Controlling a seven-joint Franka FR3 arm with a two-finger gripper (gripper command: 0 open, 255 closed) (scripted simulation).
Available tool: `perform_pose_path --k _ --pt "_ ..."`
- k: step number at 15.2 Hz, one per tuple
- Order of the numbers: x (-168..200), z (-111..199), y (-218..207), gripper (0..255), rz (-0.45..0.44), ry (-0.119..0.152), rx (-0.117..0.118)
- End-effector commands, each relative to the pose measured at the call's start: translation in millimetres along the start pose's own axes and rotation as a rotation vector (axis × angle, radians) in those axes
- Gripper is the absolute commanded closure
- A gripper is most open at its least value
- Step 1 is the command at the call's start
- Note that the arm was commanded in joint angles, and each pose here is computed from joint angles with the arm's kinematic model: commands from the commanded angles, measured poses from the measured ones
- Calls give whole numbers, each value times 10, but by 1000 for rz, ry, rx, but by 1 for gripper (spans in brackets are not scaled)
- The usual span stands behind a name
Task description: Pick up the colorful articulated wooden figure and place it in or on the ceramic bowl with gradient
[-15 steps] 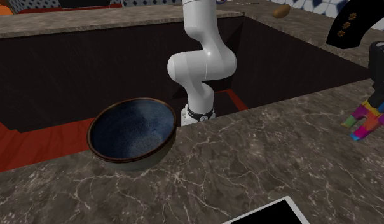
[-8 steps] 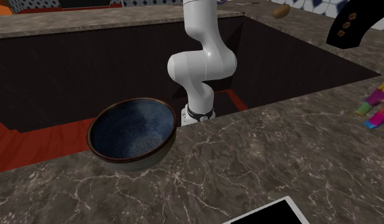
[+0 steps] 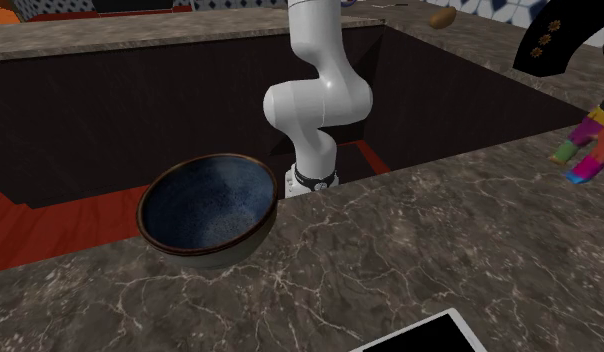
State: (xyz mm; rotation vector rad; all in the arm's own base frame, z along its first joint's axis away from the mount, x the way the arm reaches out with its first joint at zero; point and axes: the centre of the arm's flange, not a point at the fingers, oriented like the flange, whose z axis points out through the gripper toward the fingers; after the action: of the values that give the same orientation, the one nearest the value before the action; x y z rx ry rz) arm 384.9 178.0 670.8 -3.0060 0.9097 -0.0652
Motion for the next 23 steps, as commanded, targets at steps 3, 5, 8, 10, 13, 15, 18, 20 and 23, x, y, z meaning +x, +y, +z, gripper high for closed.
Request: perform_pose_path --k 3,5,8,10,13,15,18,20,23 --pt "132 -32 519 255 -1 0 1" --pt "201 -40 774 255 -1 0 1" --pt "305 -53 1156 255 -1 0 1" --pt "374 -61 1410 255 -1 0 1" --pt "478 -74 1792 255 -1 0 1" --pt "547 -82 2047 255 -1 0 1" --pt "651 -95 2429 255 -1 0 1" --pt "720 -103 2683 255 -1 0 1" --pt "824 -116 3065 255 -1 0 1"
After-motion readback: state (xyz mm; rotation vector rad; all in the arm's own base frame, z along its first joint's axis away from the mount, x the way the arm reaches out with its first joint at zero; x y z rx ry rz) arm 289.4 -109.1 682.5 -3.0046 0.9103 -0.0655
